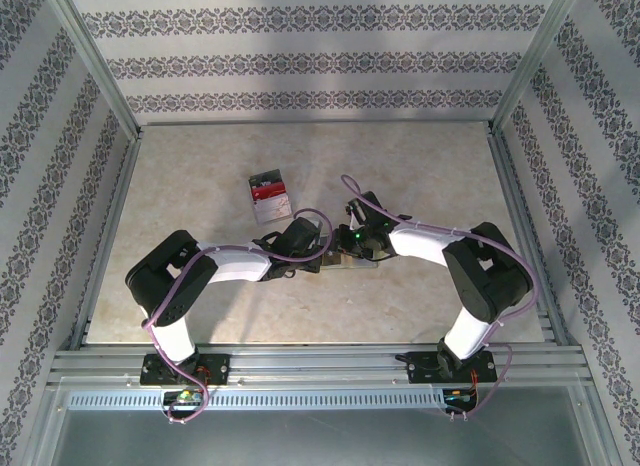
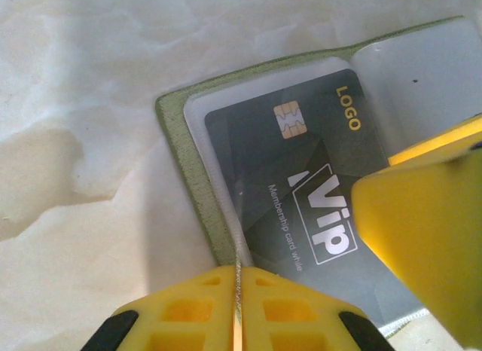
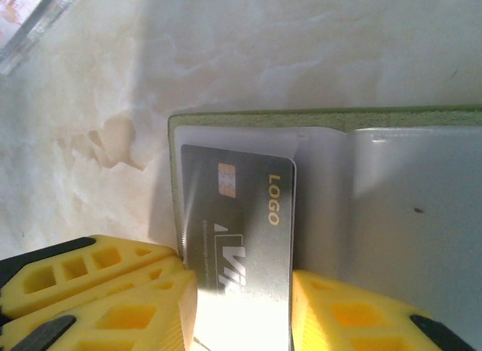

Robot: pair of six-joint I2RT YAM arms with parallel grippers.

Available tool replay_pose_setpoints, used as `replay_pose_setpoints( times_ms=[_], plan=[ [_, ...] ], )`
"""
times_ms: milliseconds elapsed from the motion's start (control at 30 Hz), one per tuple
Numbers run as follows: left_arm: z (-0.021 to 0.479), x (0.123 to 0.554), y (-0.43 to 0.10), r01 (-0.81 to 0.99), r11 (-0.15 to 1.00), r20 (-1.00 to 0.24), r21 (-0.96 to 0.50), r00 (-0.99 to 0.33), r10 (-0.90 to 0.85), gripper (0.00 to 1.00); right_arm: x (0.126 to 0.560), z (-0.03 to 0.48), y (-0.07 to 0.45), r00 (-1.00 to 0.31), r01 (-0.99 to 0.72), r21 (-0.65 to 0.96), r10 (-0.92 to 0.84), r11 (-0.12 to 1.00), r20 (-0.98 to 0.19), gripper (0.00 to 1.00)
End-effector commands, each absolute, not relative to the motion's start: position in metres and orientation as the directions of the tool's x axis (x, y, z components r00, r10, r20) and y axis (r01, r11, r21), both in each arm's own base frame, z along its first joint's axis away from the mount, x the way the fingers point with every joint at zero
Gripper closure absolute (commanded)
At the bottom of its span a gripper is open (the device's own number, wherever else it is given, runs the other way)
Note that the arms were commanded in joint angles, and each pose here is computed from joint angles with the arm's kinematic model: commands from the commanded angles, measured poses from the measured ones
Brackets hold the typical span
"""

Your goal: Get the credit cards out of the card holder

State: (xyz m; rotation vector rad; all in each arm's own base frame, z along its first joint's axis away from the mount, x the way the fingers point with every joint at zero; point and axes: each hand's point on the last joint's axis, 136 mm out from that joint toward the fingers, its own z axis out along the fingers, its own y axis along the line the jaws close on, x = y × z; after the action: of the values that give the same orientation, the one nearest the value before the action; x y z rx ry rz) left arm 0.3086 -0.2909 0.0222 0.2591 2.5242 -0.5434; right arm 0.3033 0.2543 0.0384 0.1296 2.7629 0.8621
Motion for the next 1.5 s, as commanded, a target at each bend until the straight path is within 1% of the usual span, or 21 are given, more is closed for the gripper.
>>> replay_pose_setpoints(
  times_ms=[0, 333, 567, 733, 900, 1033, 1200, 1467],
  plan=[
    [0.014, 0.301, -0.296, 0.296, 0.892, -0.528, -0.341, -0.846, 0.079, 0.90, 0.302, 0.057, 0.262, -0.963, -0.014, 0.628, 0.158, 0.778, -0.216, 0.63],
    [0.015, 0.302, -0.297, 0.298, 0.891, -0.528, -0.343, -0.846, 0.079, 0.91, 0.299, 0.057, 0.273, -0.969, -0.017, 0.722, 0.166, 0.692, -0.182, 0.63],
    [0.014, 0.301, -0.295, 0.295, 0.894, -0.527, -0.338, -0.846, 0.080, 0.91, 0.297, 0.047, 0.280, -0.975, -0.004, 0.751, 0.163, 0.661, -0.149, 0.63],
    [0.015, 0.303, -0.295, 0.291, 0.897, -0.528, -0.334, -0.846, 0.078, 0.91, 0.298, 0.050, 0.285, -0.975, -0.001, 0.777, 0.170, 0.629, -0.139, 0.66],
    [0.016, 0.303, -0.293, 0.286, 0.901, -0.530, -0.326, -0.845, 0.076, 0.91, 0.300, 0.059, 0.279, -0.969, -0.006, 0.791, 0.190, 0.612, -0.155, 0.67],
    [0.013, 0.303, -0.293, 0.283, 0.903, -0.524, -0.323, -0.848, 0.078, 0.91, 0.302, 0.066, 0.274, -0.964, -0.005, 0.816, 0.214, 0.578, -0.157, 0.72],
    [0.012, 0.303, -0.293, 0.280, 0.905, -0.521, -0.320, -0.850, 0.079, 0.91, 0.303, 0.071, 0.266, -0.958, 0.000, 0.834, 0.239, 0.552, -0.158, 0.72],
    [0.011, 0.303, -0.292, 0.277, 0.908, -0.521, -0.316, -0.850, 0.078, 0.91, 0.304, 0.075, 0.256, -0.950, 0.010, 0.840, 0.266, 0.543, -0.161, 0.72]
  ],
)
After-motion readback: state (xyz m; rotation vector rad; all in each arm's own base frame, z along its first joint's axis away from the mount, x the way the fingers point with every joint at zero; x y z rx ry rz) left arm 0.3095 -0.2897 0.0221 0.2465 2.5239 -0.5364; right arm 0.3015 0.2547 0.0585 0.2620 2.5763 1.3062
